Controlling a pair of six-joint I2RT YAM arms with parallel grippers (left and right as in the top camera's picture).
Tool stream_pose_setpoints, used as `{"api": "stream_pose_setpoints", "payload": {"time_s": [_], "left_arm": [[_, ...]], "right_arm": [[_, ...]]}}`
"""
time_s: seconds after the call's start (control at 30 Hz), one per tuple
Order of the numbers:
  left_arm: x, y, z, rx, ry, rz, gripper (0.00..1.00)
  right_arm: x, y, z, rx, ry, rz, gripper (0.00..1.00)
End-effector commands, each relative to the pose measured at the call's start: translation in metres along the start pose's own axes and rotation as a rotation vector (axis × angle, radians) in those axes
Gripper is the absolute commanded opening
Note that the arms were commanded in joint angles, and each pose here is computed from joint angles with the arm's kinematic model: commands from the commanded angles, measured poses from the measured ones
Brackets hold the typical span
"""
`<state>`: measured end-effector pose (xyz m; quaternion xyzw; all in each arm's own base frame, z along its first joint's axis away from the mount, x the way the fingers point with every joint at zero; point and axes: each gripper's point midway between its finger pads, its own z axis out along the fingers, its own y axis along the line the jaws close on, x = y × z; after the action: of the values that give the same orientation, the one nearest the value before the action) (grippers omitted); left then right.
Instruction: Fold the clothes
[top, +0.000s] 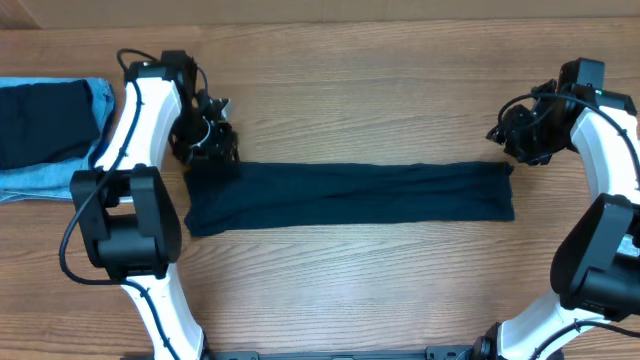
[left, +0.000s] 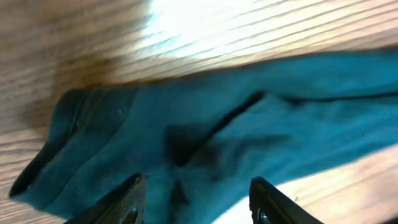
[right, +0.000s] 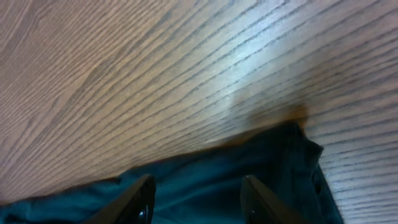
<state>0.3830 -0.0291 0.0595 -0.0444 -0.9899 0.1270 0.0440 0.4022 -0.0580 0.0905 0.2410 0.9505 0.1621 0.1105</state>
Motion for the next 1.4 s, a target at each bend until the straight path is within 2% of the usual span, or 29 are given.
{"api": "stream_pose_setpoints", "payload": {"time_s": [0.0, 0.2, 0.4, 0.47, 0.53, 0.63, 0.77, 0.87, 1.0, 1.17, 1.27, 1.37], "left_arm": [[0.009, 0.008, 0.011, 0.006, 0.005, -0.055, 0.56], [0.011, -0.009, 0.023, 0.109, 0.003, -0.029, 0.5], [-0.014, -0.016, 0.024, 0.136, -0.097, 0.008, 0.42], [-0.02, -0.014, 0.023, 0.133, -0.122, 0.003, 0.36], [-0.022, -0.013, 0.022, 0.132, -0.131, -0.003, 0.24], [-0.02, -0.012, 0.022, 0.133, -0.126, -0.008, 0.17], [-0.012, -0.014, 0.023, 0.148, -0.093, -0.024, 0.18], [-0.017, -0.034, 0.017, 0.26, -0.119, 0.011, 0.2], [-0.026, -0.044, 0.005, 0.311, -0.159, 0.046, 0.18], [-0.032, -0.062, -0.022, 0.372, -0.195, 0.118, 0.18], [-0.024, -0.081, -0.037, 0.427, -0.192, 0.169, 0.19], [-0.012, -0.092, -0.034, 0.397, -0.146, 0.208, 0.2]], "right_arm": [[-0.008, 0.008, -0.013, -0.017, -0.043, -0.025, 0.49], [-0.01, 0.009, -0.013, -0.02, -0.053, -0.028, 0.48], [-0.012, 0.009, -0.013, -0.021, -0.06, -0.031, 0.48], [-0.012, 0.009, -0.013, -0.021, -0.06, -0.031, 0.49], [-0.012, 0.009, -0.013, -0.021, -0.06, -0.031, 0.49], [-0.012, 0.009, -0.013, -0.021, -0.06, -0.03, 0.49], [-0.012, 0.007, -0.013, -0.009, -0.062, -0.03, 0.49], [-0.013, 0.007, -0.013, -0.01, -0.064, -0.03, 0.51], [-0.011, 0.006, -0.013, -0.007, -0.056, -0.027, 0.52], [0.001, 0.003, -0.012, 0.004, -0.008, -0.008, 0.4], [0.014, -0.001, -0.012, 0.023, 0.042, 0.012, 0.39], [0.019, -0.012, -0.012, 0.081, 0.055, 0.053, 0.42]]}}
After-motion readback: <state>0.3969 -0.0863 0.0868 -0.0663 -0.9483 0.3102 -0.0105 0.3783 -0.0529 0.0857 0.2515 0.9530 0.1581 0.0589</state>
